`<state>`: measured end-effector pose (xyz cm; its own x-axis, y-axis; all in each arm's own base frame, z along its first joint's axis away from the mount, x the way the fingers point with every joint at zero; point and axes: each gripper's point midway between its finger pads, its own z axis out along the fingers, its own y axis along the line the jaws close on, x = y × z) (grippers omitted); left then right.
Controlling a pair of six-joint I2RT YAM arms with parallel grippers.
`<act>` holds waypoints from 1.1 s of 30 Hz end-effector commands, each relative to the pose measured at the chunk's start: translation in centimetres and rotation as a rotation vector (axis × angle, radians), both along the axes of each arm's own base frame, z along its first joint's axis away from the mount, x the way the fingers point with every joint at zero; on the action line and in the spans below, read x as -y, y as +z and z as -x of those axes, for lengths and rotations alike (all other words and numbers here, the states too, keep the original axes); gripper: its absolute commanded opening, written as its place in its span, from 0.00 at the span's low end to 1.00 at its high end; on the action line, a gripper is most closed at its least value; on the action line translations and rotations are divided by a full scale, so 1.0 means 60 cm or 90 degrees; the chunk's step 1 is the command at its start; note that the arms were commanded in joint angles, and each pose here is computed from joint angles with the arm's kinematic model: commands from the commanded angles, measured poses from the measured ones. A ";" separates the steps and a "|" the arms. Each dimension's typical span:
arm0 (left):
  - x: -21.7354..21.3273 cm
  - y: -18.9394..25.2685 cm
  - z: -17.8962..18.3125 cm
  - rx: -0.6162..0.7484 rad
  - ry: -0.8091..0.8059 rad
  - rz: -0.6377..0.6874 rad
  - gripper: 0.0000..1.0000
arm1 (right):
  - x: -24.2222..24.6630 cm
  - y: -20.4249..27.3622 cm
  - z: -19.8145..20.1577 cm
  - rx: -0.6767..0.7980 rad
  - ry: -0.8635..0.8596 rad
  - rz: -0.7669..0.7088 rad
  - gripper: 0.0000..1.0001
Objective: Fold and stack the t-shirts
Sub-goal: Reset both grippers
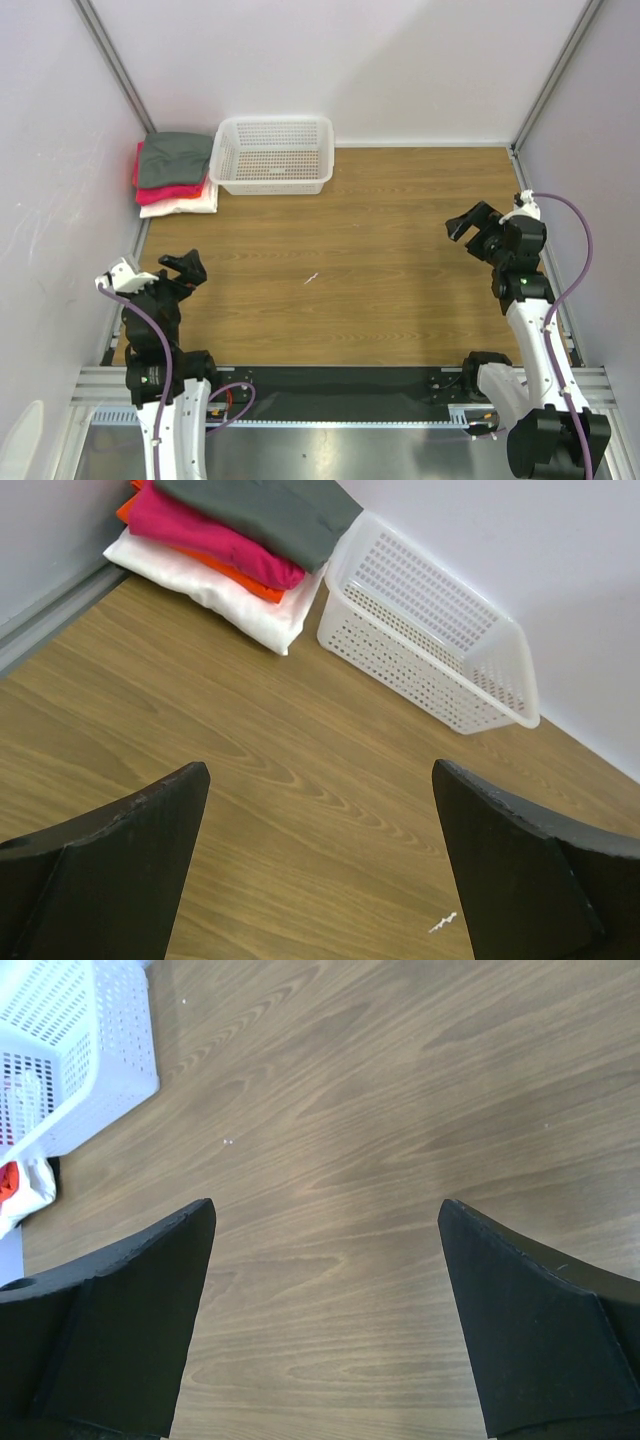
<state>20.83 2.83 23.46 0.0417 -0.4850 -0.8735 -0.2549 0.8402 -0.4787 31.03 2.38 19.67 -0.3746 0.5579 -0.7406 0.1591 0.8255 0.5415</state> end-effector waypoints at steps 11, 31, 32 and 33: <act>-0.013 -0.009 -0.006 0.010 0.024 -0.007 1.00 | 0.010 0.042 -0.031 0.046 -0.011 0.020 1.00; -0.009 -0.008 -0.011 0.013 0.008 -0.026 1.00 | 0.006 0.044 -0.040 0.047 -0.003 0.015 1.00; -0.008 -0.006 -0.011 0.016 0.006 -0.025 1.00 | 0.006 0.045 -0.039 0.048 -0.003 0.016 1.00; -0.008 -0.009 -0.012 0.013 0.006 -0.025 1.00 | 0.007 0.045 -0.038 0.048 -0.003 0.018 1.00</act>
